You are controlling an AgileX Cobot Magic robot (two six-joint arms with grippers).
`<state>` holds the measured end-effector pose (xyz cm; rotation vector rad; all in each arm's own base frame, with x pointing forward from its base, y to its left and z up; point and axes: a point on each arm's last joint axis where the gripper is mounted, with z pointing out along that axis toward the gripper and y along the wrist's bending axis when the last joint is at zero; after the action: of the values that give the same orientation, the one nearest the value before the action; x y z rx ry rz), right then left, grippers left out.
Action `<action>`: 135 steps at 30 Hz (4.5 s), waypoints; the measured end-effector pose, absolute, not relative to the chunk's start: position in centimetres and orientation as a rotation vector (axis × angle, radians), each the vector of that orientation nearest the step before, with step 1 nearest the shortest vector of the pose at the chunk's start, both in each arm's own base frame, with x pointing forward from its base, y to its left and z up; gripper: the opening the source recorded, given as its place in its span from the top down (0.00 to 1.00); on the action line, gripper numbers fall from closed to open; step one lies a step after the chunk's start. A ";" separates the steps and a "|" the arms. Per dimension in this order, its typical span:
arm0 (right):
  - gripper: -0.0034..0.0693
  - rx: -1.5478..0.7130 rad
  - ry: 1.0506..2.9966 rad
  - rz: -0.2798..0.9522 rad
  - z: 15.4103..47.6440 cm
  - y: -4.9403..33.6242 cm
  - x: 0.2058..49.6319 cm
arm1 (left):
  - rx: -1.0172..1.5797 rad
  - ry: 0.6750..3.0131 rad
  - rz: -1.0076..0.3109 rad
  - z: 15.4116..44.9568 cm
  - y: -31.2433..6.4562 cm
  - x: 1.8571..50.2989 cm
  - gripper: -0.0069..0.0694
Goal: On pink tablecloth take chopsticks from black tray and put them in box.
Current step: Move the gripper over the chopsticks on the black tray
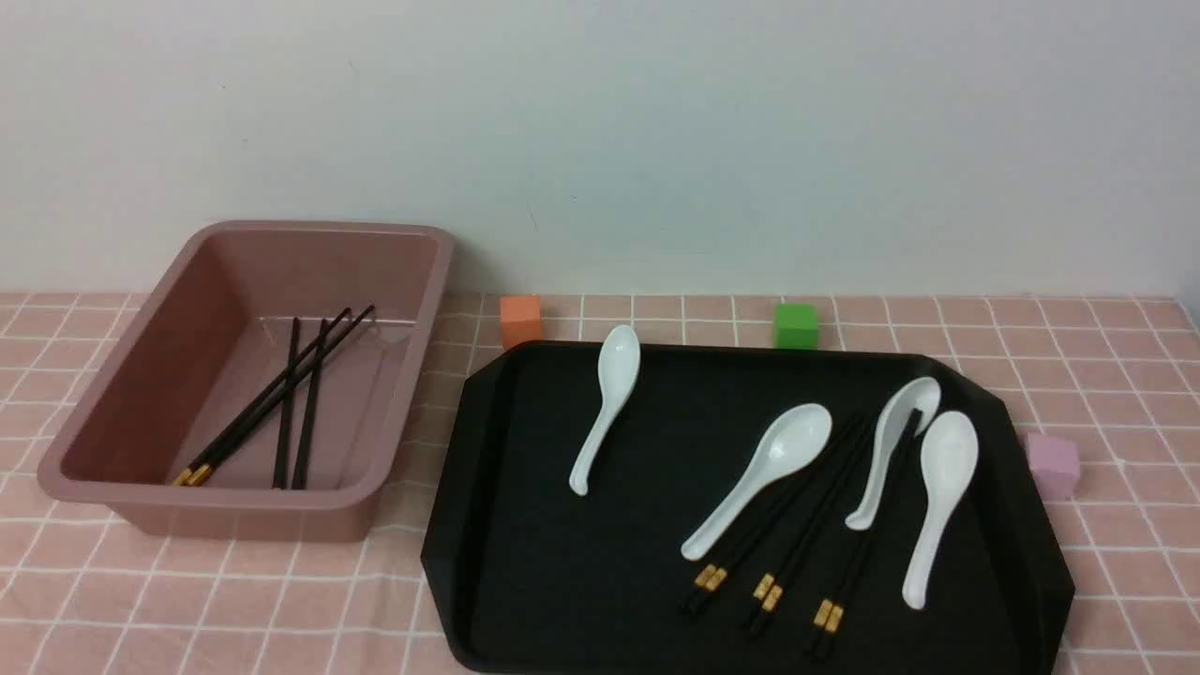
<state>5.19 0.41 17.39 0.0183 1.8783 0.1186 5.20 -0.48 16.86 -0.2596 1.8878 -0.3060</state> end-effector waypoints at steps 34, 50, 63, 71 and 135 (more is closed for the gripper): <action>0.62 0.009 1.857 0.075 17.5 0.2 5.3 | -0.260 1.888 -0.306 16.9 -0.5 5.2 0.76; 0.75 0.478 1.624 0.677 22.8 1.2 5.4 | -0.260 1.888 -0.306 16.9 -0.5 5.2 0.74; 0.96 0.163 2.633 0.362 28.6 2.8 14.6 | -0.260 1.888 -0.306 16.9 -0.5 5.2 0.72; 0.95 -0.008 2.857 0.400 25.2 7.6 21.0 | -0.260 1.888 -0.306 16.9 -0.5 5.2 0.71; 0.77 0.150 2.975 -0.033 16.8 14.9 29.5 | -0.260 1.888 -0.306 16.9 -0.5 5.2 0.67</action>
<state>29.52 14.87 16.83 0.1500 2.9753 -0.0334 5.20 -0.48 16.86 -0.2596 1.8878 -0.3060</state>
